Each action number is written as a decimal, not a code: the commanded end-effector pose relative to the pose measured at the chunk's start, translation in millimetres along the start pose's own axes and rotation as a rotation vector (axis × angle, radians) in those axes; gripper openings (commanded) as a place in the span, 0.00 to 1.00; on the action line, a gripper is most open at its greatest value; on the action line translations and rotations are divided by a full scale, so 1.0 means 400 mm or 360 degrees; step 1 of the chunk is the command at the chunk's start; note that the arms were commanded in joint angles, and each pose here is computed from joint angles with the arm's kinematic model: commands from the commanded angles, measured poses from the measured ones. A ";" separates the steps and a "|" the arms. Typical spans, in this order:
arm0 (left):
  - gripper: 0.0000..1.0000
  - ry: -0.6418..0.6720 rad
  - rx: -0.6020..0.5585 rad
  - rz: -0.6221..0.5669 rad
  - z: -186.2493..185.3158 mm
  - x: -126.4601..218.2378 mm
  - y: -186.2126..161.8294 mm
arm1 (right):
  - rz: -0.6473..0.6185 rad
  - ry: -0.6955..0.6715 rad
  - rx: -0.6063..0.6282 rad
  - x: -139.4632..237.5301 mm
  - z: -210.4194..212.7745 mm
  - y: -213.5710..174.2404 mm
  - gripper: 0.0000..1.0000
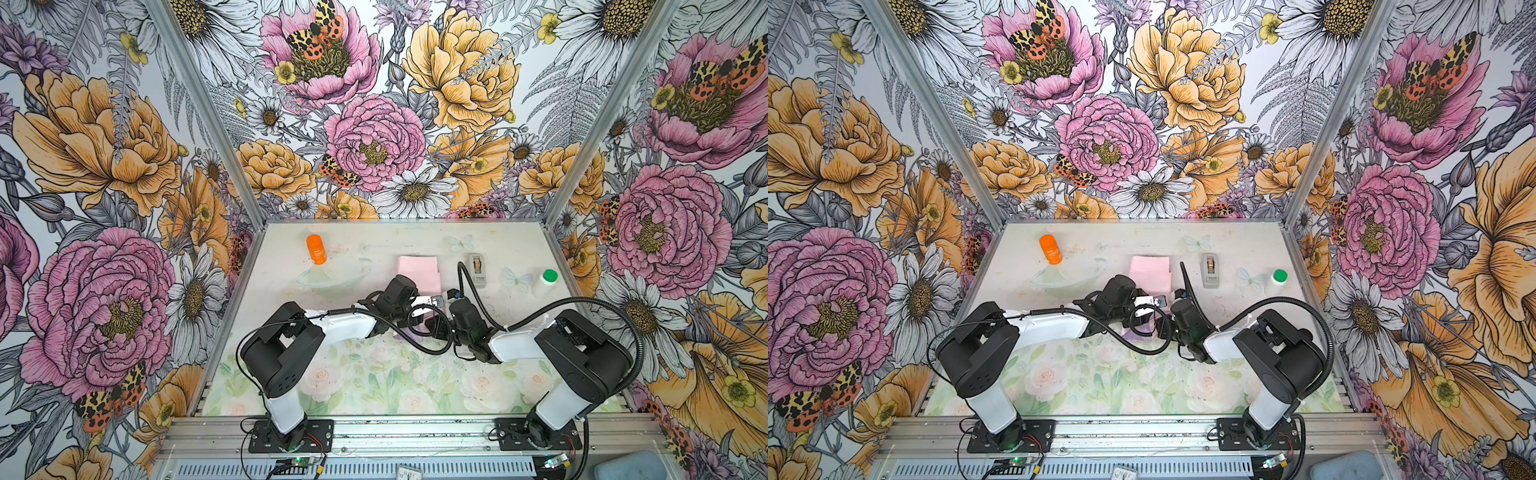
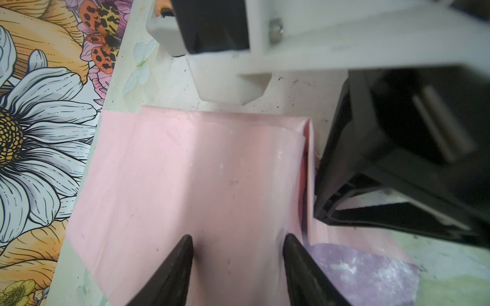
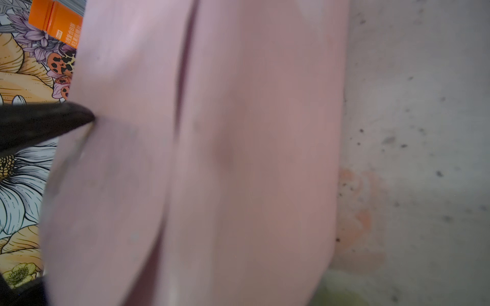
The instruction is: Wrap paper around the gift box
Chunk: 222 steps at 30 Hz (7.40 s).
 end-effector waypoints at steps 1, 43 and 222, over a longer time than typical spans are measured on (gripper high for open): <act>0.56 0.0015 0.0040 -0.0055 0.007 0.014 0.005 | -0.0019 0.0007 0.0003 0.021 -0.006 -0.011 0.25; 0.56 0.0037 0.0090 -0.0102 0.018 0.030 0.000 | -0.0163 0.0078 -0.0174 -0.021 0.018 0.010 0.05; 0.21 -0.0181 0.2524 -0.0279 -0.145 0.098 -0.195 | 0.0425 -0.0490 0.0184 0.077 0.076 0.201 0.27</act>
Point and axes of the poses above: each gripper's point midway between its finger pads, its own x axis back along the fingers, its own z axis along the line the jaws close on, y = z × x, the point moved 5 cm from there along x, back along the fingers, and after that the axes turned 10 degrees about -x, right-handed, at the moved point
